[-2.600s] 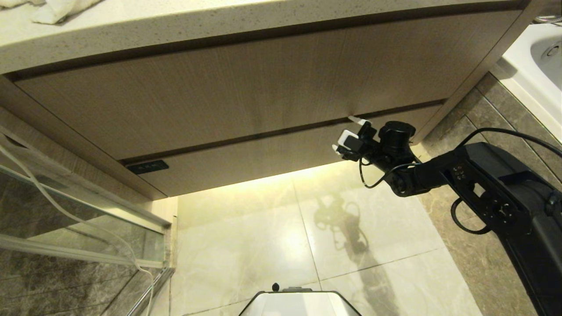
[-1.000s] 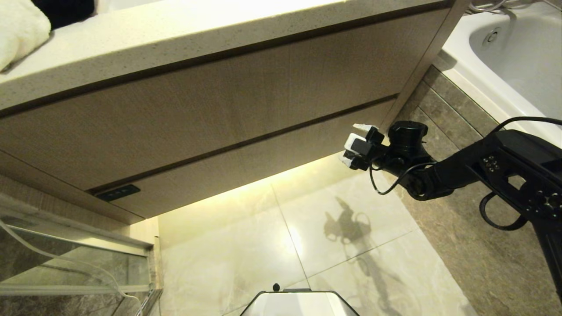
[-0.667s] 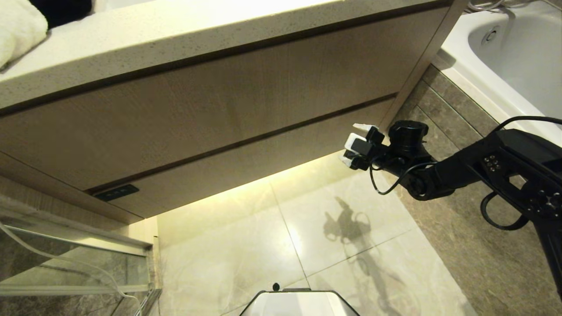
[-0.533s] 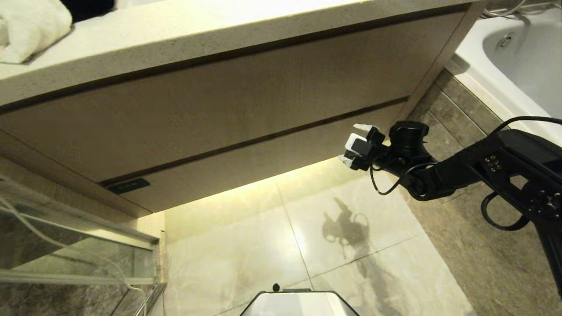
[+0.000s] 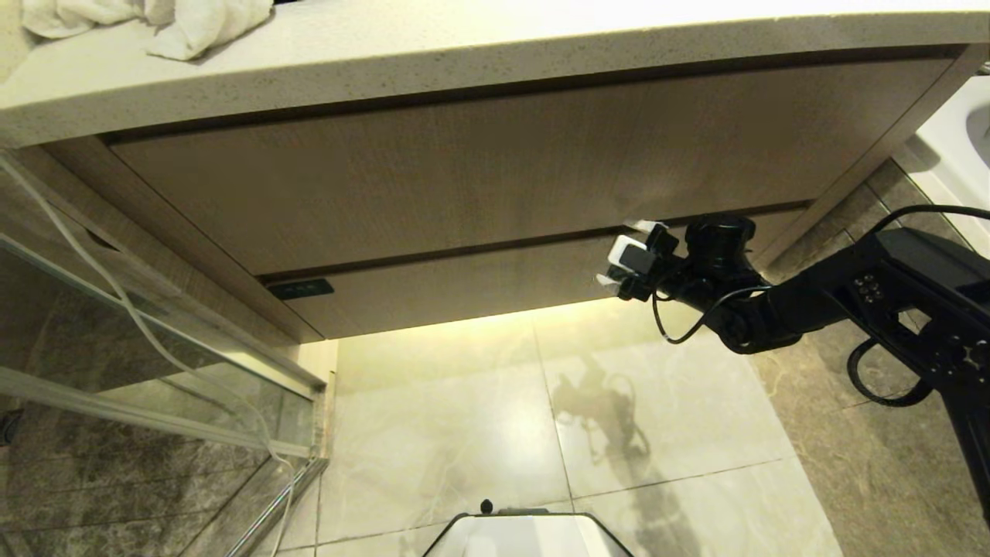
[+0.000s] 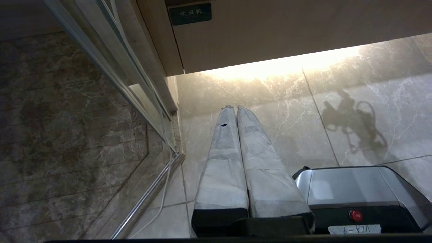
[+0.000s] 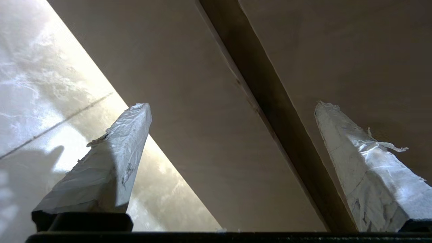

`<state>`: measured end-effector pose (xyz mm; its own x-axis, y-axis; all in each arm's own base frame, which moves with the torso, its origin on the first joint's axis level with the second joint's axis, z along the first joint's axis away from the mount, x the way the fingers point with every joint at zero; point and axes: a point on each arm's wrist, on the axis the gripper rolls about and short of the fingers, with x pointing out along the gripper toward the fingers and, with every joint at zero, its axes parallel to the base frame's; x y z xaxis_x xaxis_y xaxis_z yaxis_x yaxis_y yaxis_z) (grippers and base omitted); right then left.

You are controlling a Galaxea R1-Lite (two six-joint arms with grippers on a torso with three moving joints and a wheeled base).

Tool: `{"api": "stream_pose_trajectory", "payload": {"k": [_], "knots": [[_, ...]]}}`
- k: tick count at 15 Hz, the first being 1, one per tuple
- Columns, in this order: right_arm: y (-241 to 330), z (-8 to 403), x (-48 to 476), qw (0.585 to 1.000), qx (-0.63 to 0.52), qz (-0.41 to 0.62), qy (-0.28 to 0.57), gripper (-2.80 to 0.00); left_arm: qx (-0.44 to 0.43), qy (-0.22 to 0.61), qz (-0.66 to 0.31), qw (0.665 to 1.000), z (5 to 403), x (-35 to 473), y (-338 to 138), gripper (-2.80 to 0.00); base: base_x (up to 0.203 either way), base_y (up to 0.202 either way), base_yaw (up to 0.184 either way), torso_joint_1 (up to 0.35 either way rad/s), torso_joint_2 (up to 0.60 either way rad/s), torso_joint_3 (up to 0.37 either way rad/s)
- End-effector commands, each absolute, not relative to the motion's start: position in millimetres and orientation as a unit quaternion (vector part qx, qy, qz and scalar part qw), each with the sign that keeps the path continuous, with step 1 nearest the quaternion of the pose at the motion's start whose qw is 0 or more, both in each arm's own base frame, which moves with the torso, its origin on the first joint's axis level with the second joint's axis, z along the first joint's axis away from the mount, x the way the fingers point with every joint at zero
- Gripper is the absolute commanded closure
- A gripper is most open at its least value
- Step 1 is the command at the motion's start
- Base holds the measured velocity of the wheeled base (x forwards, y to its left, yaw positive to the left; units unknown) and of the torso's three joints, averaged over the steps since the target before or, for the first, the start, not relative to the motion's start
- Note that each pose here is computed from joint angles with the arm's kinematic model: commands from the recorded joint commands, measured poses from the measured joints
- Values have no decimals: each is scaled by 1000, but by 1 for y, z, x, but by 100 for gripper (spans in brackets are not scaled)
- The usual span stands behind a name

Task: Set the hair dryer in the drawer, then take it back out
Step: Pull open the drawer

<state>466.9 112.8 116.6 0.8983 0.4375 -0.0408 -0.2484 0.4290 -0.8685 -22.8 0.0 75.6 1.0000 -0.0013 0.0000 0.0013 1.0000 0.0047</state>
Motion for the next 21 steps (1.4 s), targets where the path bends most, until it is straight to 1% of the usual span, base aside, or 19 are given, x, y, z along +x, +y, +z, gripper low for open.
{"api": "stream_pose_trajectory", "payload": {"k": [1,5,8,11,15,21], "knots": [[115,116,467,838,-496,205,-99,-280,2,0,-1,1000,75,-23,0,0,0,0,0,0,0,0],[115,110,469,838,-496,207,-97,-280,2,0,-1,1000,75,-23,0,0,0,0,0,0,0,0],[116,94,475,836,-498,205,-99,-280,2,0,-1,1000,75,-23,0,0,0,0,0,0,0,0],[116,87,478,826,-515,203,-102,-280,2,-1,-1,1000,75,-23,0,0,0,0,0,0,0,0],[113,83,483,802,-542,207,-141,-280,2,0,-1,1000,75,-23,0,0,0,0,0,0,0,0],[106,82,492,801,-545,192,-160,-280,2,0,-1,1000,75,-23,0,0,0,0,0,0,0,0]]}}
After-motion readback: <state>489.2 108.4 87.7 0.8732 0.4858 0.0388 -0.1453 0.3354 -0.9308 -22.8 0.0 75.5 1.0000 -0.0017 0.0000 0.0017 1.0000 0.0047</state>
